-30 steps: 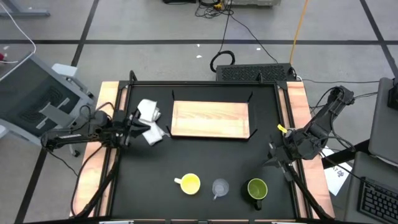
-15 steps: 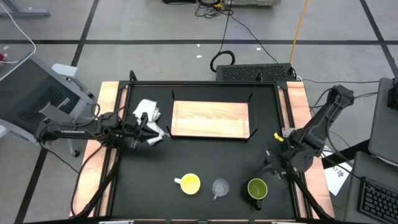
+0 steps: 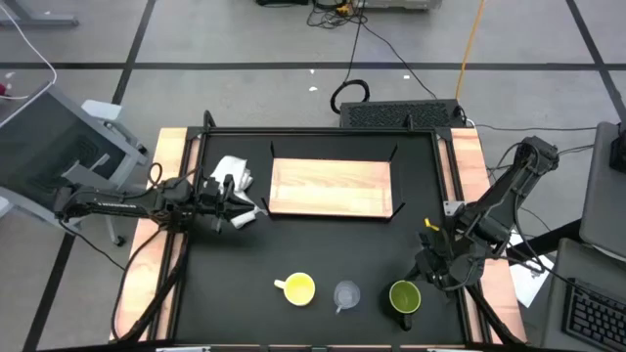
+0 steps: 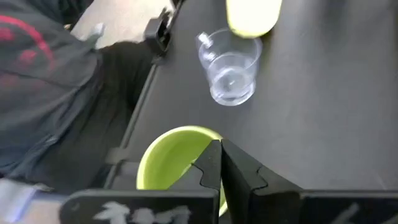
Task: Stack small to large cups/mugs on shelf
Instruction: Put the black mug on the shelf
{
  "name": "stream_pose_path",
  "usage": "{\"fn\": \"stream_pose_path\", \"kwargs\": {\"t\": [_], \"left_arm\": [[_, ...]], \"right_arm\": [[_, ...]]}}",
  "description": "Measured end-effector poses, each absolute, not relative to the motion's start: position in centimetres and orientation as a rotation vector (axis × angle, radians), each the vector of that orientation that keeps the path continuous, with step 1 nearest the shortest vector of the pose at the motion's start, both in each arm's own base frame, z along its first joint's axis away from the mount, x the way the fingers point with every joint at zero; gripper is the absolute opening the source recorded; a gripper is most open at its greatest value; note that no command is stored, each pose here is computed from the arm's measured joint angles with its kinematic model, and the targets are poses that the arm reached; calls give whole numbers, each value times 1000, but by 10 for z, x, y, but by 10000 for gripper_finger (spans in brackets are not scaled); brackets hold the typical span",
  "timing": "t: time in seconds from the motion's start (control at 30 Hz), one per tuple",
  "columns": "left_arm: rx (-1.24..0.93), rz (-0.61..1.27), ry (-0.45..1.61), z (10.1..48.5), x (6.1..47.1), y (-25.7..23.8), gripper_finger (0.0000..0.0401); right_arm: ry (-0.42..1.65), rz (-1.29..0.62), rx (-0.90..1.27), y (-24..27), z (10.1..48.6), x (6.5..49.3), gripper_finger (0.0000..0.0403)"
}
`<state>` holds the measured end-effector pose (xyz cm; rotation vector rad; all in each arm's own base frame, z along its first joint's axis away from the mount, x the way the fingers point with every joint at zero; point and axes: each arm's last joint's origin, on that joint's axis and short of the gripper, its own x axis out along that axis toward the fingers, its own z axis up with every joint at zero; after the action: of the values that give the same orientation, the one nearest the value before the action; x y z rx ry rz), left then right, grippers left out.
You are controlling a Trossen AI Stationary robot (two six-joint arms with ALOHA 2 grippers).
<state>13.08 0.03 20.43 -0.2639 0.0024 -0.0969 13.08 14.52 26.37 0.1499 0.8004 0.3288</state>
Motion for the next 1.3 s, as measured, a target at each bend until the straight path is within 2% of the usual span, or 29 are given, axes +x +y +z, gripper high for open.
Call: {"fn": "stream_pose_path", "kwargs": {"t": [0.27,0.67,0.8,1.1,1.3], "left_arm": [[-265,-96,11,203,132,0,33],[-271,-95,9,203,132,0,33],[-271,-95,9,203,132,0,33],[-270,-95,10,203,132,0,33],[-269,-95,13,203,132,0,33]], "right_arm": [[1018,300,219,151,258,132,0],[1102,286,319,146,250,152,7],[1133,286,350,141,248,158,38],[1192,244,382,130,245,161,146],[1197,232,390,129,245,162,181]]}}
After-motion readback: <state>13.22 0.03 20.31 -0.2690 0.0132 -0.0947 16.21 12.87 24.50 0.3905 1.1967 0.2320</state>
